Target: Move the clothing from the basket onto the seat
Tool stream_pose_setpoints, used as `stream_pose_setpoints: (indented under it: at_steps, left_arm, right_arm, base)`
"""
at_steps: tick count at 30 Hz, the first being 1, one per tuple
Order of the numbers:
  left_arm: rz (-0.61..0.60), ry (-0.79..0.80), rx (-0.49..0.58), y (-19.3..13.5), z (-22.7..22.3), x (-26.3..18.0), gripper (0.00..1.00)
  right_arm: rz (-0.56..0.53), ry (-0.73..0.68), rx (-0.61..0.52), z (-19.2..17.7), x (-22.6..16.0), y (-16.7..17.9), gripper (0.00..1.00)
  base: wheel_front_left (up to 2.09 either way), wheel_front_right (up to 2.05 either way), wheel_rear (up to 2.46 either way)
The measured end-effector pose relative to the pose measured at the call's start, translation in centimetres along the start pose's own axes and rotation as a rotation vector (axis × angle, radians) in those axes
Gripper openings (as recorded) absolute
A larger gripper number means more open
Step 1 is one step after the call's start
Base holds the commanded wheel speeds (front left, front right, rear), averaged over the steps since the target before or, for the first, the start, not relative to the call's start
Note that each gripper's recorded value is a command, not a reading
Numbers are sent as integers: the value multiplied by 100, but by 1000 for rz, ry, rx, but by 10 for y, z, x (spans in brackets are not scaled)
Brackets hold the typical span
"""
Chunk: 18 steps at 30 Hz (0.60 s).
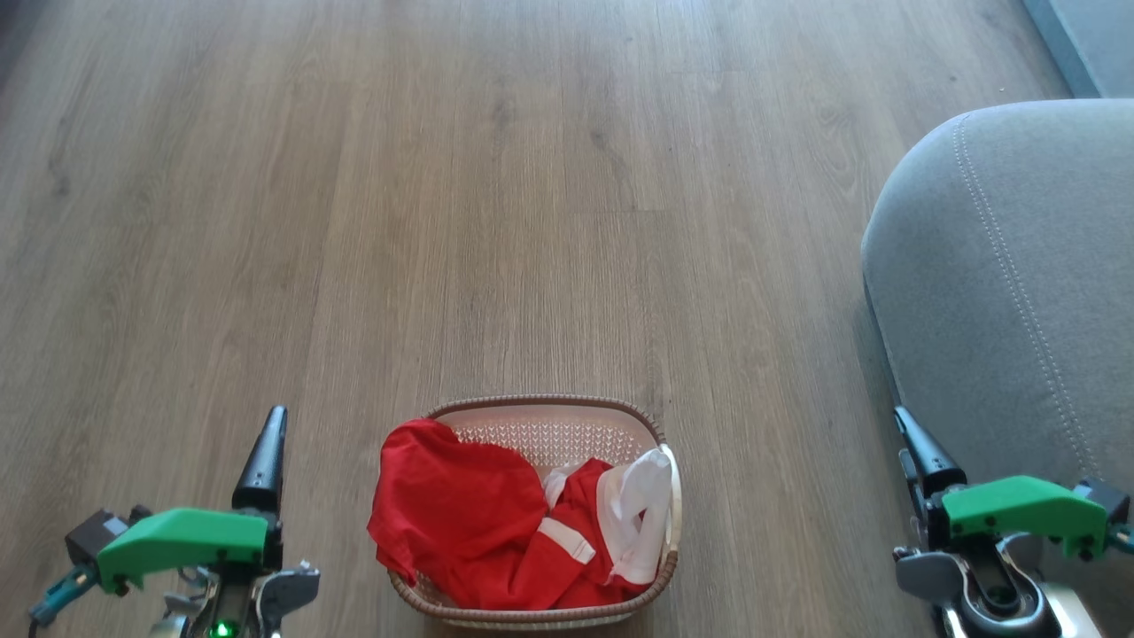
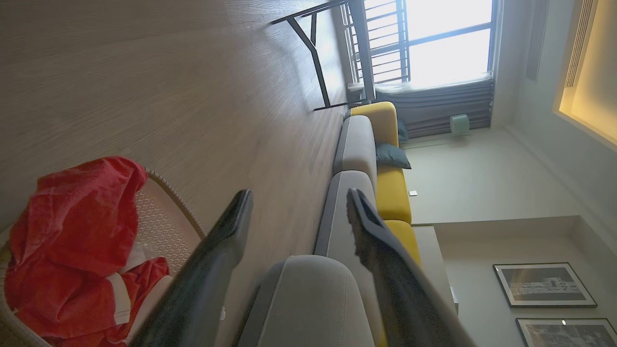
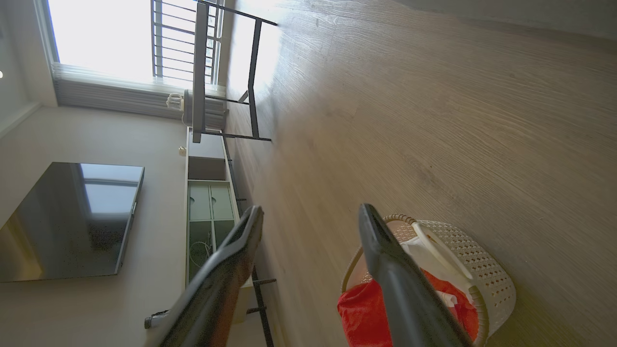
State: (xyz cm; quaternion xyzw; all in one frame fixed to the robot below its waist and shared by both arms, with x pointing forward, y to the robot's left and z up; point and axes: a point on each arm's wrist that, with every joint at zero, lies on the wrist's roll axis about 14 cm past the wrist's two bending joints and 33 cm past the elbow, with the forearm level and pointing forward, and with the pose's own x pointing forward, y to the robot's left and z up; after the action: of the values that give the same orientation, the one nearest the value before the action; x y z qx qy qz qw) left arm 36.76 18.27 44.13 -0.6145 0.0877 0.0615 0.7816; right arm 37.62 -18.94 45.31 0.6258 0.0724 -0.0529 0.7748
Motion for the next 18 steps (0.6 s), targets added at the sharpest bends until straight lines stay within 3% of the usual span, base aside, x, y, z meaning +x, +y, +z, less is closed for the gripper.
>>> stream_pose_setpoints:
  at_steps: [18]
  left_arm:
    - [-44, -4, 293, -16, -2, 8, 100]
  right_arm:
    - [75, 17, -289, -5, 14, 27, 100]
  base:
    - [0, 0, 0]
